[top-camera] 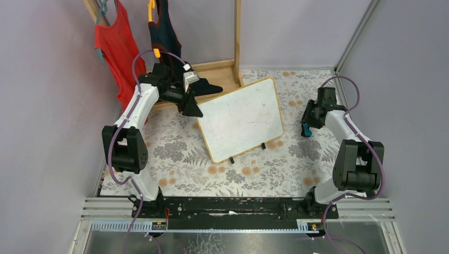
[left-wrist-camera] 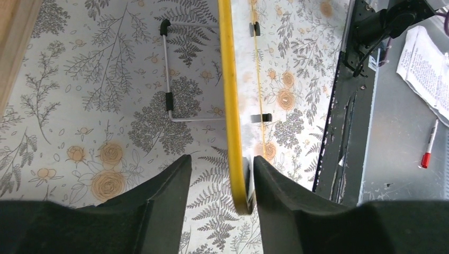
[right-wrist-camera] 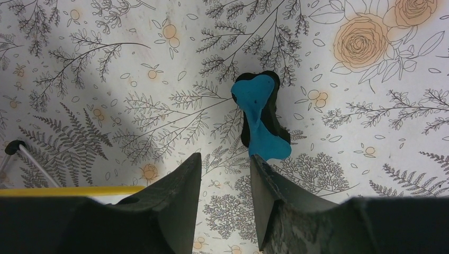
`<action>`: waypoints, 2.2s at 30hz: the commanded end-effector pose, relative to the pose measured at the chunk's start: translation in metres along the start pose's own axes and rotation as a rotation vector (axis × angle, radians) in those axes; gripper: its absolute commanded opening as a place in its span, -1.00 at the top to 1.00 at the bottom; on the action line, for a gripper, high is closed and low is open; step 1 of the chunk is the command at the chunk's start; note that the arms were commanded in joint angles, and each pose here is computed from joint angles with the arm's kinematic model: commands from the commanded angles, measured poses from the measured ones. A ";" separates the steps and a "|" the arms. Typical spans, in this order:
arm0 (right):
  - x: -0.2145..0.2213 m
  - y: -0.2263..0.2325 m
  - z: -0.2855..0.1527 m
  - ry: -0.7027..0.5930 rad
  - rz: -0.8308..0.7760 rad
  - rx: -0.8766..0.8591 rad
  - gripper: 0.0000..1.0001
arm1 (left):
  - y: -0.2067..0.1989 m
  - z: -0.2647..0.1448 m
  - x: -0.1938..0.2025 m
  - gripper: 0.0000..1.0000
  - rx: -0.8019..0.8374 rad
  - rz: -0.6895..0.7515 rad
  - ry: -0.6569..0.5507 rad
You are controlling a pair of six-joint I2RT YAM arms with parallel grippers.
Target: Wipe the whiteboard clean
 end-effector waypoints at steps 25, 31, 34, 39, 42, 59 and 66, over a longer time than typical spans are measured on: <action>-0.006 0.008 -0.023 -0.079 0.009 -0.074 0.09 | -0.061 -0.051 -0.049 -0.21 -0.266 0.150 -0.072; -0.005 0.008 -0.024 -0.081 0.008 -0.074 0.09 | -0.068 -0.060 -0.048 -0.18 -0.346 0.164 -0.071; -0.005 0.007 -0.024 -0.084 0.008 -0.071 0.09 | -0.065 -0.067 -0.042 -0.18 -0.437 0.164 -0.069; -0.005 0.003 -0.023 -0.108 0.011 -0.055 0.09 | -0.054 -0.085 -0.032 -0.18 -0.650 0.148 -0.087; -0.005 0.000 -0.024 -0.151 0.006 -0.063 0.11 | -0.043 -0.098 -0.025 -0.20 -0.786 0.125 -0.120; 0.002 -0.022 -0.040 -0.388 0.018 0.004 0.12 | 0.033 -0.124 0.045 -0.20 -1.279 -0.063 -0.227; 0.011 -0.025 -0.039 -0.490 0.000 0.012 0.14 | 0.054 -0.116 0.071 -0.22 -1.279 -0.108 -0.287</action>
Point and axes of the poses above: each gripper's point midway between its finger pads, its own z axis out along the fingers, its own y axis along the line the jaws close on, x = y × z, the point moved 2 cm from there along -z, back along the fingers, and after that the axes turned 11 degrees about z, right-handed, at the moved point
